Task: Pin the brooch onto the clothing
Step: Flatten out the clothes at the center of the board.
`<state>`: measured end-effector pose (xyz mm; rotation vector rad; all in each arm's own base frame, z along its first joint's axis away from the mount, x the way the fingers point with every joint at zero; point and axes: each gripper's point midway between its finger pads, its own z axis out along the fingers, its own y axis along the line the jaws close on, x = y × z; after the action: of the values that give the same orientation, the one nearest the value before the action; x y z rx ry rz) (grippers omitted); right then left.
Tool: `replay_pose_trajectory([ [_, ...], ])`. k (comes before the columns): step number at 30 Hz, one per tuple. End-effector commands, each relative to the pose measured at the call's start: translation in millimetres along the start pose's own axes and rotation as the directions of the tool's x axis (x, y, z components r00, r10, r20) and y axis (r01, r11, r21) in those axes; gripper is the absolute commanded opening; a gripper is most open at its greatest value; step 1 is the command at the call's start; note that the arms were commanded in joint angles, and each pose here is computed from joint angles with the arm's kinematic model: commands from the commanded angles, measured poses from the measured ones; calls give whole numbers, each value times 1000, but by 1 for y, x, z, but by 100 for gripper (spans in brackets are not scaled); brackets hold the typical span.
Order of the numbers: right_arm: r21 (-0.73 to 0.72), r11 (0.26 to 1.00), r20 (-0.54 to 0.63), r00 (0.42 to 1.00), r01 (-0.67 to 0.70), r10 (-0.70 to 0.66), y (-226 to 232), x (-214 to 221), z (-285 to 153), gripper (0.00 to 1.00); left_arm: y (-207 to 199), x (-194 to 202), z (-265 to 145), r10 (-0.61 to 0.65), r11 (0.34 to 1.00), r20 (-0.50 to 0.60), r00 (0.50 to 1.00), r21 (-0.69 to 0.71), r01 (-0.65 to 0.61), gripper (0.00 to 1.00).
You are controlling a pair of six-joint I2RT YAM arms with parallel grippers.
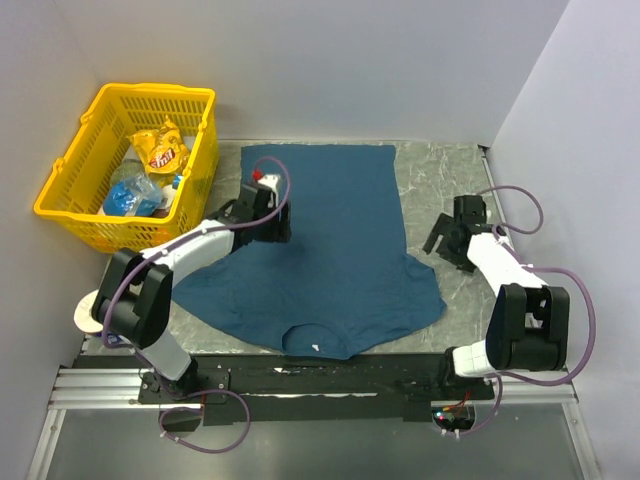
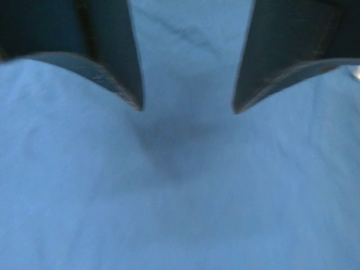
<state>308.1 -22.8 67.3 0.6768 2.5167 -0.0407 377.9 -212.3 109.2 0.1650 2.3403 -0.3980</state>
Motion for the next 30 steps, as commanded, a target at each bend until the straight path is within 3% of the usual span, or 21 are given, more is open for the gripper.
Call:
replay_pose_trajectory([
  [1,44,997,13,998,-61,61,-19,-8,1,90,-5,30,-4,-3,1000,-43,999,16,4,63],
  [5,75,996,-42,998,-38,41,-24,-3,10,87,-16,62,-2,10,999,-109,994,40,-6,57],
  [7,67,997,-84,996,-32,38,-21,0,16,79,-16,75,-3,13,999,-144,989,31,-8,57],
  [14,13,1000,-206,978,-22,25,-11,32,30,67,-17,93,-12,3,1000,-155,988,19,0,57],
  [24,-88,996,-254,967,-23,0,11,61,15,65,-7,125,2,34,999,-223,974,-30,-42,56],
  [30,-110,994,-225,974,-22,-4,13,61,1,64,-6,133,10,37,998,-251,967,-33,-47,56],
])
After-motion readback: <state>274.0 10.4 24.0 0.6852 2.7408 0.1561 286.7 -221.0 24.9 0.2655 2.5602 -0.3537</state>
